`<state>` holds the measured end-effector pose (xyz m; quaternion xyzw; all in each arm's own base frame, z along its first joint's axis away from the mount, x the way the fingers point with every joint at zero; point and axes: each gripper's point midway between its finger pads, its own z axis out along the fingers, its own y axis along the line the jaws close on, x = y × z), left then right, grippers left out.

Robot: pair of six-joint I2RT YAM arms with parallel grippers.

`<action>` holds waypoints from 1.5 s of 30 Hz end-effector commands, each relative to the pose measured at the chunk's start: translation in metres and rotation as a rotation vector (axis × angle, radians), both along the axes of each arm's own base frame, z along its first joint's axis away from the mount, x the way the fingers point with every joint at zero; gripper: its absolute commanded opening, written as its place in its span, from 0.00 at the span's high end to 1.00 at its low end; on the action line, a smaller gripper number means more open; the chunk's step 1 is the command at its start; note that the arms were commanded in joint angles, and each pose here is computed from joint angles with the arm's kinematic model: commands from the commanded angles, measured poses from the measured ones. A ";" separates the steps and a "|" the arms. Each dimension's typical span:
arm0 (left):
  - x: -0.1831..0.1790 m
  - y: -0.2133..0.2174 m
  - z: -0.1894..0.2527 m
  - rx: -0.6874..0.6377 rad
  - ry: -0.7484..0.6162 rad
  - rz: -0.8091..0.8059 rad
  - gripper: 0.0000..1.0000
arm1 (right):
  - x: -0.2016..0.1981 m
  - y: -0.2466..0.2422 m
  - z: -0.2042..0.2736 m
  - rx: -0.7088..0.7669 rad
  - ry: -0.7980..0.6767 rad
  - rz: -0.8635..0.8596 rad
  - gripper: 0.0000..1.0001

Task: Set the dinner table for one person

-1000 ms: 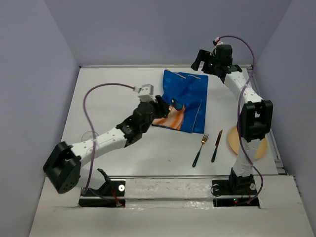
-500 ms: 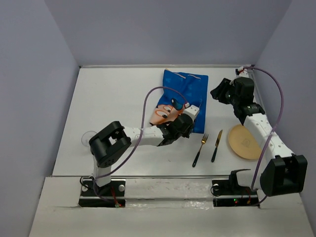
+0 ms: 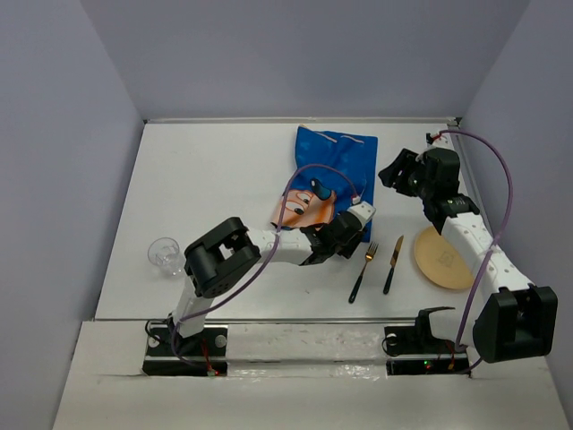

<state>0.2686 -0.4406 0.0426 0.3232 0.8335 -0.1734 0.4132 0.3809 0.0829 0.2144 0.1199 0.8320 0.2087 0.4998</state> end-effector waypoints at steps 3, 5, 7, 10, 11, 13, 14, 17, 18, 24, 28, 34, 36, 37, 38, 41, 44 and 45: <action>0.014 -0.003 0.015 -0.003 -0.074 0.028 0.46 | 0.004 0.005 0.013 0.020 -0.066 0.030 0.39; 0.016 -0.002 0.014 0.008 -0.084 0.035 0.46 | 0.004 0.005 0.013 0.018 -0.068 0.027 0.39; 0.018 0.000 0.010 0.023 -0.086 0.043 0.47 | 0.003 0.005 0.014 0.017 -0.070 0.028 0.39; 0.018 0.000 0.006 0.037 -0.087 0.043 0.52 | 0.003 0.005 0.014 0.017 -0.072 0.028 0.39; 0.020 0.001 0.004 0.044 -0.088 0.047 0.53 | 0.003 0.004 0.012 0.016 -0.067 0.027 0.39; 0.021 0.001 0.002 0.051 -0.091 0.052 0.58 | 0.003 0.004 0.011 0.016 -0.066 0.027 0.39; 0.021 0.003 0.000 0.053 -0.090 0.056 0.60 | 0.003 0.005 0.012 0.016 -0.068 0.030 0.39; 0.022 0.003 0.001 0.048 -0.099 0.063 0.68 | 0.003 0.007 0.011 0.020 -0.067 0.040 0.38; 0.022 0.003 0.001 0.047 -0.102 0.066 0.69 | 0.003 0.007 0.011 0.021 -0.065 0.039 0.37; 0.026 0.005 0.011 0.018 -0.123 0.094 0.92 | 0.001 0.008 0.002 0.028 -0.045 0.040 0.36; 0.025 0.003 0.021 -0.024 -0.129 0.093 0.88 | 0.000 0.008 -0.006 0.034 -0.031 0.042 0.36; 0.019 -0.002 0.030 -0.062 -0.118 0.059 1.00 | -0.001 0.007 -0.005 0.034 -0.033 0.032 0.36; 0.018 -0.003 0.034 -0.081 -0.109 0.065 1.00 | -0.001 0.006 -0.009 0.029 -0.025 0.027 0.36; 0.018 -0.003 0.037 -0.091 -0.107 0.070 1.00 | -0.001 0.005 -0.013 0.027 -0.016 0.024 0.36; 0.021 -0.002 0.041 -0.106 -0.105 0.081 1.00 | 0.000 0.005 -0.016 0.024 -0.007 0.020 0.36; 0.033 0.008 0.063 -0.190 -0.089 0.147 1.00 | 0.000 0.001 -0.036 0.014 0.040 -0.003 0.36; 0.047 0.026 0.085 -0.332 -0.024 0.213 1.00 | 0.000 -0.005 -0.058 0.004 0.094 -0.039 0.37; 0.049 0.028 0.104 -0.402 -0.022 0.211 1.00 | 0.000 -0.005 -0.063 0.005 0.107 -0.048 0.38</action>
